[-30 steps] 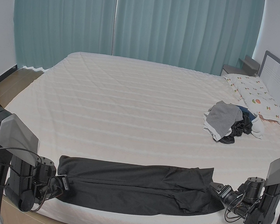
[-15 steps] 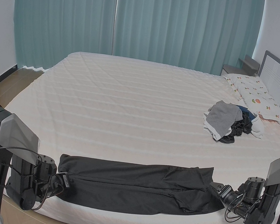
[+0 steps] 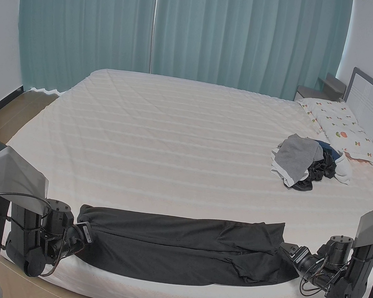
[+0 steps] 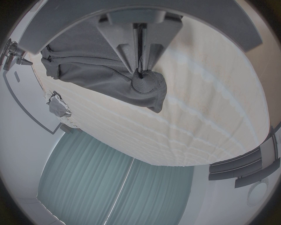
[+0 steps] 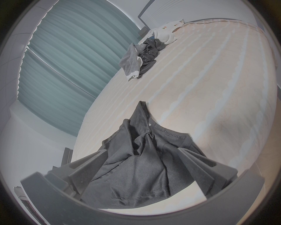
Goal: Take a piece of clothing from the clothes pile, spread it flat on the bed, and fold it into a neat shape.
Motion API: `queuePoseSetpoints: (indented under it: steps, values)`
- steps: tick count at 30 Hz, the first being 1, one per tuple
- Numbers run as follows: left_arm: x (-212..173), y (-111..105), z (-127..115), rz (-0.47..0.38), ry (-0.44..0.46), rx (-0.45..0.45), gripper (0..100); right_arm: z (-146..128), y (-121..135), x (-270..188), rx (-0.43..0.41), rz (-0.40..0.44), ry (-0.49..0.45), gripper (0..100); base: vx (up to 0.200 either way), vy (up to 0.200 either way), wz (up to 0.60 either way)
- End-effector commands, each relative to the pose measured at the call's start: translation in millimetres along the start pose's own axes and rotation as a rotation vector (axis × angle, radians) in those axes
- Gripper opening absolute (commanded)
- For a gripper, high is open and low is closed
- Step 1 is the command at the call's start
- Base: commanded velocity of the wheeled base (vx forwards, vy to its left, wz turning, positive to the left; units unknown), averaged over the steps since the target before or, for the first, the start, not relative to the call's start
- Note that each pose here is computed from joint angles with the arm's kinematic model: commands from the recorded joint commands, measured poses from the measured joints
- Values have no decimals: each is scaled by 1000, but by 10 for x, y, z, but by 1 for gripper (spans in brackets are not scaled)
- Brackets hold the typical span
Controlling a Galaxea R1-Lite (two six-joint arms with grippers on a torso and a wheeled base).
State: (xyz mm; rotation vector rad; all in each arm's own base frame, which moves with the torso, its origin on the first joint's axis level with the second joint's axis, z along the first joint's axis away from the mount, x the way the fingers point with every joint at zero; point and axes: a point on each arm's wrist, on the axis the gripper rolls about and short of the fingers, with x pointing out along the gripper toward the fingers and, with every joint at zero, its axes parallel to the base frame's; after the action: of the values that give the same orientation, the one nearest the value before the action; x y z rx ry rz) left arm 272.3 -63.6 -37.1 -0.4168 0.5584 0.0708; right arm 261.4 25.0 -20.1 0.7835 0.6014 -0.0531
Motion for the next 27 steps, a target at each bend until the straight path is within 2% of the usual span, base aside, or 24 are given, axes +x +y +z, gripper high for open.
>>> queuePoseSetpoints:
  steps: [1,12,16,22,27]
  values:
    - [-38,-46,55,-18,-21,-1,0,1,9,-1,-2,8,-5,100,0,-200,0]
    - [-31,-266,-7,-35,-40,71,0,-6,9,-11,-2,7,-2,100,0,-200,0]
    - [-36,-451,23,-62,-66,100,0,-2,7,-20,-2,5,-4,100,0,-200,0]
    - [-115,-731,85,-106,-32,137,0,-5,10,-20,-4,5,-3,100,0,-200,0]
    - [-94,-964,91,-106,-19,169,0,-11,6,-32,-5,2,0,100,0,-200,0]
